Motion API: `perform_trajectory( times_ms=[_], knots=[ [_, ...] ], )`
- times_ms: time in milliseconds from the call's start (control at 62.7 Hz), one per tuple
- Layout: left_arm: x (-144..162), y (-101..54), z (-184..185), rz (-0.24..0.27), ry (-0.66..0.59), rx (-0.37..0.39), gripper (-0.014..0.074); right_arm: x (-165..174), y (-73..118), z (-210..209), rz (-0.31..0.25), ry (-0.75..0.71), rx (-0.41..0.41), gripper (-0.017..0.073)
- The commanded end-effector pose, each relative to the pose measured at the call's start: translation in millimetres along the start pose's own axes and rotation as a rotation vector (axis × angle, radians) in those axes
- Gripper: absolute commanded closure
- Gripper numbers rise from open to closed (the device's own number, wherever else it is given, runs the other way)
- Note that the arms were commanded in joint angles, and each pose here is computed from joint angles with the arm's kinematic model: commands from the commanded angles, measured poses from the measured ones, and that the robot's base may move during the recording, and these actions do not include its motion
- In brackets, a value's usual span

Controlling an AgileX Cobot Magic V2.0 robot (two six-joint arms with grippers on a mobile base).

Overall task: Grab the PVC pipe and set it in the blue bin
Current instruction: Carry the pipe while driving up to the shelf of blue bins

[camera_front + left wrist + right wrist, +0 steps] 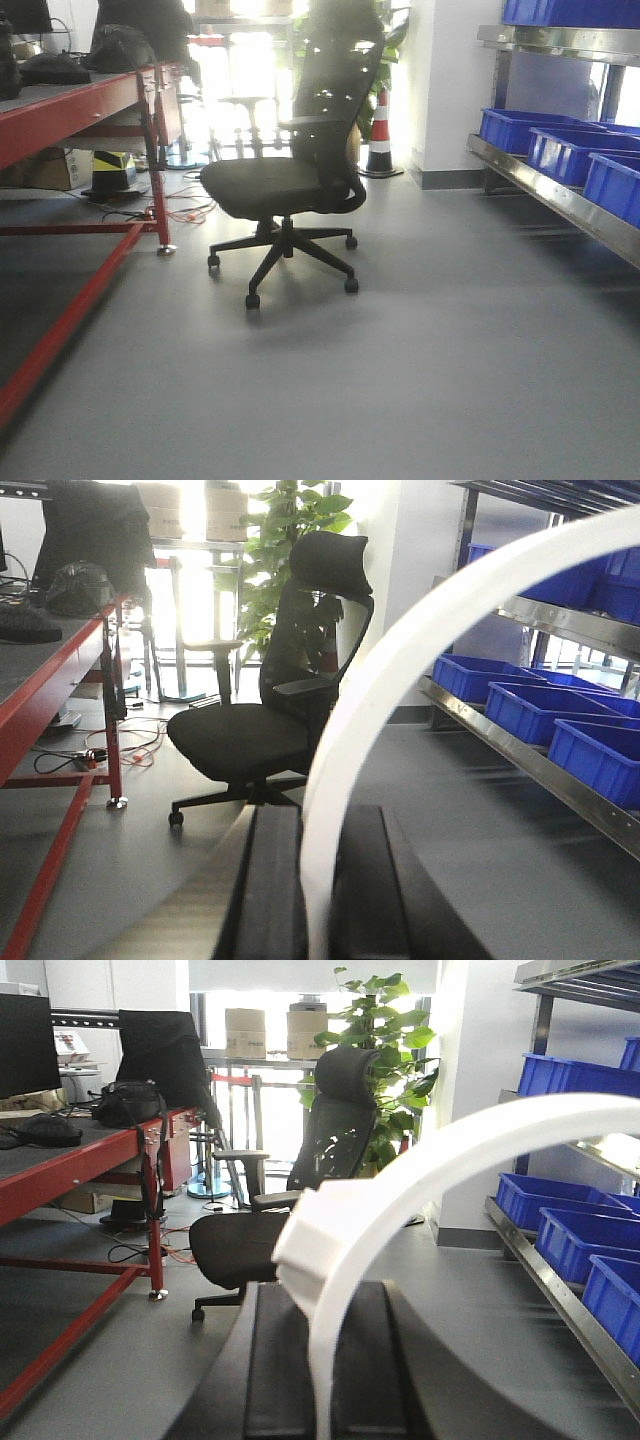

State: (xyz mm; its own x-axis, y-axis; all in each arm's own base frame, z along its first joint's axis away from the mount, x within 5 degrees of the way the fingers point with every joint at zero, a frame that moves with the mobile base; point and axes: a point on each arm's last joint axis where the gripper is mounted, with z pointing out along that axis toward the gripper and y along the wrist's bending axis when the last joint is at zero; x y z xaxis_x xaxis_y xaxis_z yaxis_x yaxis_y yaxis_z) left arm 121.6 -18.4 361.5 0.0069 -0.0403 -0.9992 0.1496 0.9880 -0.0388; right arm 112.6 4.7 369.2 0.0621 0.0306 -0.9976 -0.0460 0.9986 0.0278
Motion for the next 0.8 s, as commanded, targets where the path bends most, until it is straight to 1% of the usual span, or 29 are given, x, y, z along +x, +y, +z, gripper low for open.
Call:
perform_trajectory(
  times_ms=[0,781],
  knots=[
    [-4.4,-1.0,-1.6,-0.007,-0.036,0.008,0.0704,-2.7,-0.1,-1.2,-0.013,-0.029,0.002,0.0727],
    [-4.4,-1.0,-1.6,-0.007,-0.036,0.008,0.0704,-2.7,-0.1,-1.2,-0.013,-0.029,0.002,0.0727]
  ],
)
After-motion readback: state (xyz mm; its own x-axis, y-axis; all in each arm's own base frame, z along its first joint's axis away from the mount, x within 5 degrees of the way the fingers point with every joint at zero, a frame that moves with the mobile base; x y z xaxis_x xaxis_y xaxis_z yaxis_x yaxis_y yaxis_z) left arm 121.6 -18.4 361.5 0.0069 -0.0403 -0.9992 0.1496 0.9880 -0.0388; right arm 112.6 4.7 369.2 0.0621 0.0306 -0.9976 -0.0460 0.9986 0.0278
